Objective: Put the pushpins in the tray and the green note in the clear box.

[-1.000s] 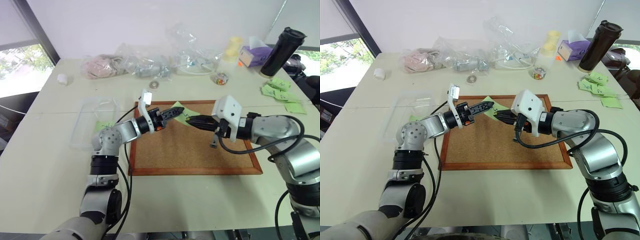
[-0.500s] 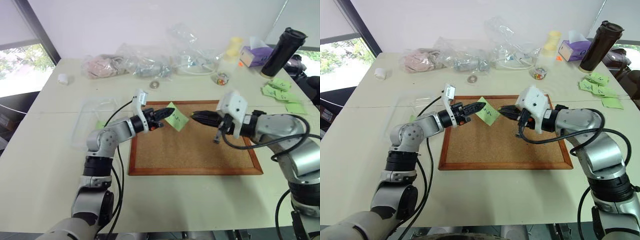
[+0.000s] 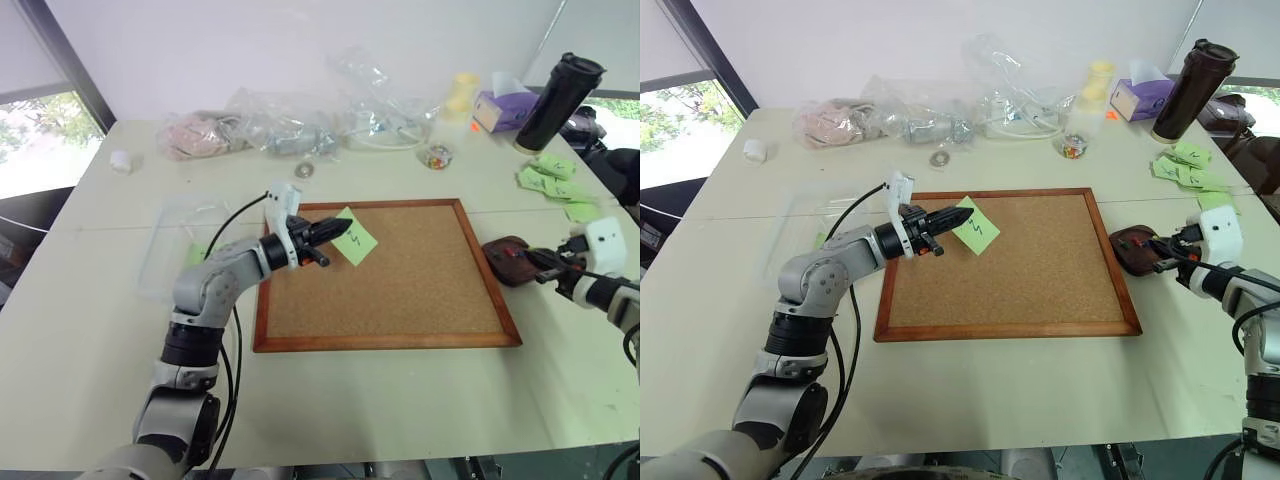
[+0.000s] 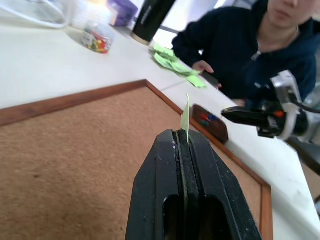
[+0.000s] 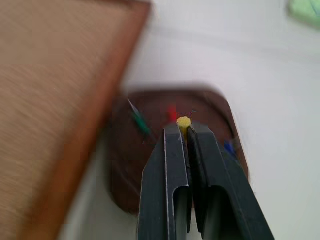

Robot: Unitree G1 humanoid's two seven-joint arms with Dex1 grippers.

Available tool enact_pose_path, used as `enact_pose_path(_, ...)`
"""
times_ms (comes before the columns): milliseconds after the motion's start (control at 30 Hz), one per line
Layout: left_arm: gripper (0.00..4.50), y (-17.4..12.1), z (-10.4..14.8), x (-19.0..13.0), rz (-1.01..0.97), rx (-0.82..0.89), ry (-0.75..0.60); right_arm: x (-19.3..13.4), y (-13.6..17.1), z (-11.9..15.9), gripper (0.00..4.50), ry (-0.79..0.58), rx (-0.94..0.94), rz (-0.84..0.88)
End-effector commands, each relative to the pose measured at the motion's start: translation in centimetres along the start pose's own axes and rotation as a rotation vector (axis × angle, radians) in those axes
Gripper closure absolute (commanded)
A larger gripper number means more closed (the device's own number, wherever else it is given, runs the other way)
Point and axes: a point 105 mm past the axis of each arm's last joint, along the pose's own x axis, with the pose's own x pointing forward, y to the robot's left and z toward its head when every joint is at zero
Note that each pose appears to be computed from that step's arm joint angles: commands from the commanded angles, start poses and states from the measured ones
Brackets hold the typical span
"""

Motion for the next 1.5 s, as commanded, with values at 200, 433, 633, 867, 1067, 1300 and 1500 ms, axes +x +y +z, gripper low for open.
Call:
enact_pose_path(200,4.49,-0.7,0.8,-0.1,-0.006,0.093,-0.034,0.2,-0.4,0.9,4.2,-0.053,0.044,-0.001)
enact_pose_path(433,4.5,-0.8,0.6,-0.4,0.001,0.099,-0.034,-0.5,0.5,2.0,1.05,-0.071,0.017,0.007)
enact_pose_path(633,4.5,-0.8,0.2,-0.4,0.001,0.096,-0.028,-0.9,1.1,3.1,1.05,-0.103,0.013,0.011)
enact_pose_path(867,4.5,-0.7,0.9,-0.6,0.011,0.114,-0.043,-1.8,8.0,8.7,1.05,-0.251,0.035,0.334)
enact_pose_path(1067,4.5,-0.5,2.5,-1.3,0.043,0.171,-0.064,-2.4,15.1,10.7,1.05,-0.23,-0.101,0.649)
enact_pose_path(1300,4.5,-0.5,5.6,-3.2,0.142,0.244,-0.145,-2.0,20.5,10.6,1.05,-0.205,-0.253,0.904)
enact_pose_path(1500,4.5,1.6,10.1,-8.1,0.407,0.338,-0.271,-1.4,22.4,11.3,1.05,-0.243,-0.278,0.972)
